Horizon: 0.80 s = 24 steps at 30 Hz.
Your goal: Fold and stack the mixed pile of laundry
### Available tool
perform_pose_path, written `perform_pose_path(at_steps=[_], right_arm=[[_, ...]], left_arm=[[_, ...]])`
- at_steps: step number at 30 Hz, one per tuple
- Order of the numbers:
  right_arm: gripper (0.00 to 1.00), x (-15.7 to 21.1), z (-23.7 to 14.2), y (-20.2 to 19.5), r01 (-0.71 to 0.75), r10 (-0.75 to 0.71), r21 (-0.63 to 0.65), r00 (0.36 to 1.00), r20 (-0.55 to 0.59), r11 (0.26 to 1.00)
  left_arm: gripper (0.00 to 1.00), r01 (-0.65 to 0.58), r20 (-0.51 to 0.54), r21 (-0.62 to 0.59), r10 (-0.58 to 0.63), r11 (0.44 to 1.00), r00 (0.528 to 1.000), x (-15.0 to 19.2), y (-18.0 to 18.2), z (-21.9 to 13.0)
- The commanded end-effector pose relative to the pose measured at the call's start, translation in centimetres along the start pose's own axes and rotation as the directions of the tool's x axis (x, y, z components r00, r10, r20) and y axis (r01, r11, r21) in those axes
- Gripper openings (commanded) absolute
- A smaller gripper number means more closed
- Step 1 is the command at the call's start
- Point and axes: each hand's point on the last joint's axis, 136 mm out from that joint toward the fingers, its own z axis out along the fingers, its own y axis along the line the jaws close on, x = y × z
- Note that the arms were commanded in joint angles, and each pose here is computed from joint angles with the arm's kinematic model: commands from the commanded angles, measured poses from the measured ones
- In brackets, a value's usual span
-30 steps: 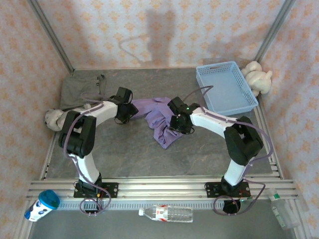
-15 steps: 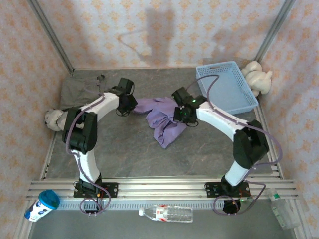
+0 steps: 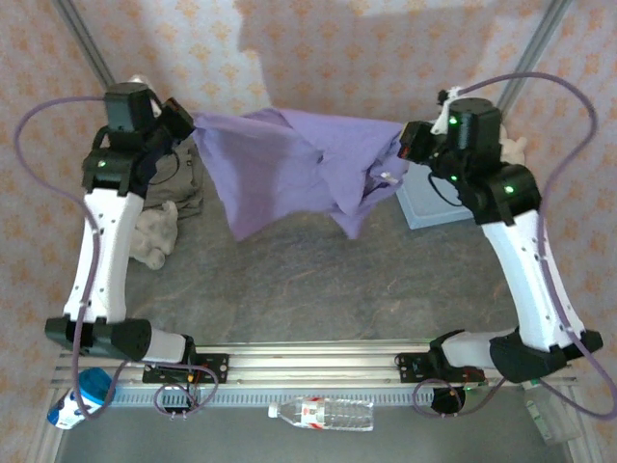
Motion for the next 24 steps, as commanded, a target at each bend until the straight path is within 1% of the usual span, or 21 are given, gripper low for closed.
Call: perform_pose_path(at_steps=[1, 4, 8, 11, 12, 14, 16, 18, 20, 22, 24], right_arm=[[0.00, -0.8, -2.5, -0.1, 0.029, -0.029, -0.006, 0.999, 0.025, 1.000], [0.00, -0.8, -3.2, 0.1, -0.018, 0.019, -0.032, 0.999, 0.033, 0.999], [0.00, 0.5, -3.3, 1.9, -0.097, 0.094, -0.148, 0.995, -0.027, 0.984], [0.00, 0.4, -5.8, 5.2, -0.160, 0.150, -0.339, 0.987, -0.056, 0.927], [0.00, 0.2, -6.4, 5.9, -0.183, 0.170, -0.380, 0.983, -0.068, 0.907], [0.00, -0.2, -7.3, 6.7, -0.209, 0.194, -0.415, 0.978, -0.080, 0.885], [0.00, -0.5, -7.6, 6.9, -0.226, 0.211, -0.422, 0.974, -0.084, 0.878], [0.00, -0.7, -7.0, 6.8, -0.246, 0.232, -0.407, 0.969, -0.085, 0.879], [0.00, -0.9, -5.9, 6.4, -0.276, 0.263, -0.379, 0.961, -0.085, 0.883], [0.00, -1.3, -4.4, 6.2, -0.289, 0.280, -0.363, 0.957, -0.078, 0.886], [0.00, -1.4, -1.1, 4.9, -0.292, 0.287, -0.290, 0.956, -0.060, 0.911]], left_arm=[[0.00, -0.047, 0.052, -0.076, 0.051, 0.996, 0.997, -1.0, 1.7, -3.0], [0.00, -0.037, 0.057, -0.047, 0.039, 0.998, 0.998, -1.0, 1.5, -4.8], [0.00, -0.025, 0.081, -0.010, 0.026, 1.000, 0.996, -0.9, 1.1, -7.8], [0.00, -0.023, 0.144, 0.044, 0.016, 0.999, 0.989, -1.7, 0.2, -11.5], [0.00, -0.027, 0.169, 0.067, 0.015, 0.997, 0.986, -2.2, -0.4, -12.9], [0.00, -0.031, 0.210, 0.098, 0.010, 0.995, 0.978, -3.0, -1.1, -15.0], [0.00, -0.032, 0.233, 0.123, 0.002, 0.992, 0.973, -3.7, -1.8, -16.2], [0.00, -0.035, 0.240, 0.143, -0.001, 0.989, 0.971, -4.2, -2.5, -16.3], [0.00, -0.021, 0.234, 0.122, -0.008, 0.992, 0.972, -4.5, -2.3, -15.1], [0.00, -0.011, 0.226, 0.096, -0.011, 0.995, 0.974, -4.6, -2.0, -13.2], [0.00, -0.009, 0.220, 0.020, 0.004, 1.000, 0.975, -4.8, -0.7, -9.8]])
